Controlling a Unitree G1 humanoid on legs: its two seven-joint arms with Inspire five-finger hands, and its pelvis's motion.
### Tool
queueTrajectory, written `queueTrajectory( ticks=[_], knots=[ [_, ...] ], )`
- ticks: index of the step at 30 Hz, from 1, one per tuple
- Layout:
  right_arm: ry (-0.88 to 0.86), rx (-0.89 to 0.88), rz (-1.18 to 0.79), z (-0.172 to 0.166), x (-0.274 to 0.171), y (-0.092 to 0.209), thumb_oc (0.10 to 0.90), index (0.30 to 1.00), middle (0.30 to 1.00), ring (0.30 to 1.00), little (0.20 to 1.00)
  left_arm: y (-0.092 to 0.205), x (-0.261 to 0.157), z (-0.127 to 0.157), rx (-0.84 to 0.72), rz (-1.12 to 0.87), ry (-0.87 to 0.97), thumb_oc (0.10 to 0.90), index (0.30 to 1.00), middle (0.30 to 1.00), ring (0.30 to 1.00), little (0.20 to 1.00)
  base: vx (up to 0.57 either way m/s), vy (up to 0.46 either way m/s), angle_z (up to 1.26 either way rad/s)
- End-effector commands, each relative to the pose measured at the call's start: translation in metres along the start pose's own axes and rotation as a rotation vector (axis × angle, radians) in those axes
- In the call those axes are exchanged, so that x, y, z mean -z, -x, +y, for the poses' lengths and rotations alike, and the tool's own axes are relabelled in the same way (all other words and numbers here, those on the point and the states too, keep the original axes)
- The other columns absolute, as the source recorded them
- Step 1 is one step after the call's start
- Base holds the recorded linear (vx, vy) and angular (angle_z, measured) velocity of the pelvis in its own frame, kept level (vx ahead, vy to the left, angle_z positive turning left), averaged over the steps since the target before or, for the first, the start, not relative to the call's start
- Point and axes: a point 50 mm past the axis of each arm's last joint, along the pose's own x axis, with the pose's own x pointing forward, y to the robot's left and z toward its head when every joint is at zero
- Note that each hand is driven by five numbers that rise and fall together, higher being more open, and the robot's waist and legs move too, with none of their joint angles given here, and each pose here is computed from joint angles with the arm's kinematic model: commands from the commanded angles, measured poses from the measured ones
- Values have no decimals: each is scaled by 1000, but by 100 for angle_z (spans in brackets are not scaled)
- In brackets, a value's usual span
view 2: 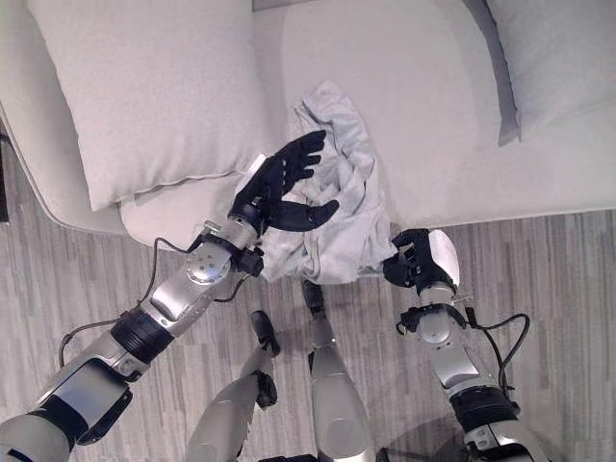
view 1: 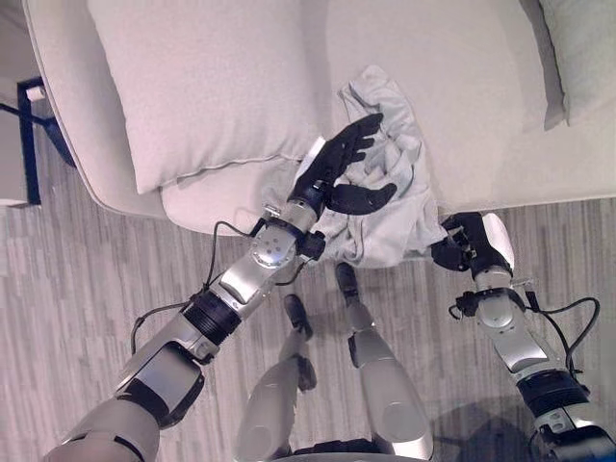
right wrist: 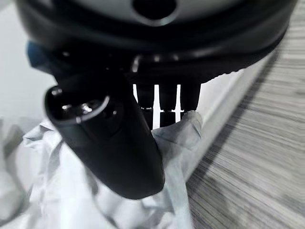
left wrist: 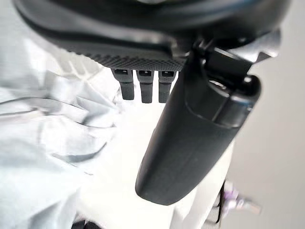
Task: Hang the clothes on the sofa on the clothes rack.
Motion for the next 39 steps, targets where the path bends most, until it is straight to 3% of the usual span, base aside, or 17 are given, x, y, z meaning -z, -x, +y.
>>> queueTrajectory(
  ticks=[1,5,10,18,30,36,39],
  knots=[
    [-23,164,-139,-28,-25,-10,400,300,300,300,300,-14,-18,-4,35,-100,-92,800,900,900,900,900,-17,-4,-6],
    [-32,233,-150,-35,-31,-16,400,300,300,300,300,-10,-5,19,-27,-46,-320,800,900,900,900,900,-22,-1,-10],
    [-77,334,-263,-55,-60,-23,400,300,300,300,300,0,7,32,-86,0,-339,800,900,900,900,900,-9,-10,-11],
    [-274,433,-769,-133,-164,-4,400,300,300,300,300,38,33,49,-184,81,-152,800,900,900,900,900,64,-13,5],
    [-304,408,-817,-174,-168,4,400,300,300,300,300,86,62,58,-285,181,27,800,900,900,900,900,91,-3,12],
    [-233,393,-813,-183,-175,1,400,300,300,300,300,79,72,39,-255,207,131,800,900,900,900,900,74,-10,9],
    [-244,337,-816,-177,-184,-6,400,300,300,300,300,61,81,22,-207,253,179,800,900,900,900,900,20,-4,3]
  ],
)
